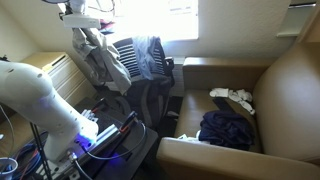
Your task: Get the white shirt on the brown chair and put it on the black chair
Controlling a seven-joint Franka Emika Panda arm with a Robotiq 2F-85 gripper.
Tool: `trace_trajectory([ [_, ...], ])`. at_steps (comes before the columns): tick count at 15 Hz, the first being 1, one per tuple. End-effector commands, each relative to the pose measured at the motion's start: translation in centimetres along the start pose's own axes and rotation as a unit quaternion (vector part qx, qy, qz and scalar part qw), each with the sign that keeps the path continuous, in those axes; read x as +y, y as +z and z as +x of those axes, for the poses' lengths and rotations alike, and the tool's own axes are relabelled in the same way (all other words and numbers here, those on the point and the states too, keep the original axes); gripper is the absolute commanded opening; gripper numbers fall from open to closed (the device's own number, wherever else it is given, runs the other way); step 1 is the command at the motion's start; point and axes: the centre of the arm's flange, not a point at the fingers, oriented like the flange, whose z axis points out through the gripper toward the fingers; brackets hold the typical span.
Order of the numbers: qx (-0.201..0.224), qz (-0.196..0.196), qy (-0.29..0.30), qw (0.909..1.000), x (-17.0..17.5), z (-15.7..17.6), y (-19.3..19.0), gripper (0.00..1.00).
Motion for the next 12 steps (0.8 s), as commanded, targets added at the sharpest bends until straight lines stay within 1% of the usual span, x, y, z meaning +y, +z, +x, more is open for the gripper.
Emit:
trace_trajectory([
  [1,0.094,-0.029,-0.027,0.9948,2.4,1.2,1.9,0.02],
  [3,0.151,-0.049,-0.041,0.9864,4.3,1.3,4.0,0.02],
  [5,0.196,-0.065,-0.065,0.9764,5.6,1.2,6.3,0.02],
  [7,0.225,-0.072,-0.101,0.9663,6.6,1.0,8.0,0.02],
  [8,0.234,-0.08,-0.122,0.9612,7.4,0.9,8.5,0.02],
  [9,0.233,-0.094,-0.142,0.9576,8.4,0.8,8.6,0.02],
  [10,0.211,-0.079,-0.101,0.969,4.2,2.6,4.7,0.09],
  [12,0.213,-0.088,-0.119,0.9657,5.8,2.4,5.1,0.09],
])
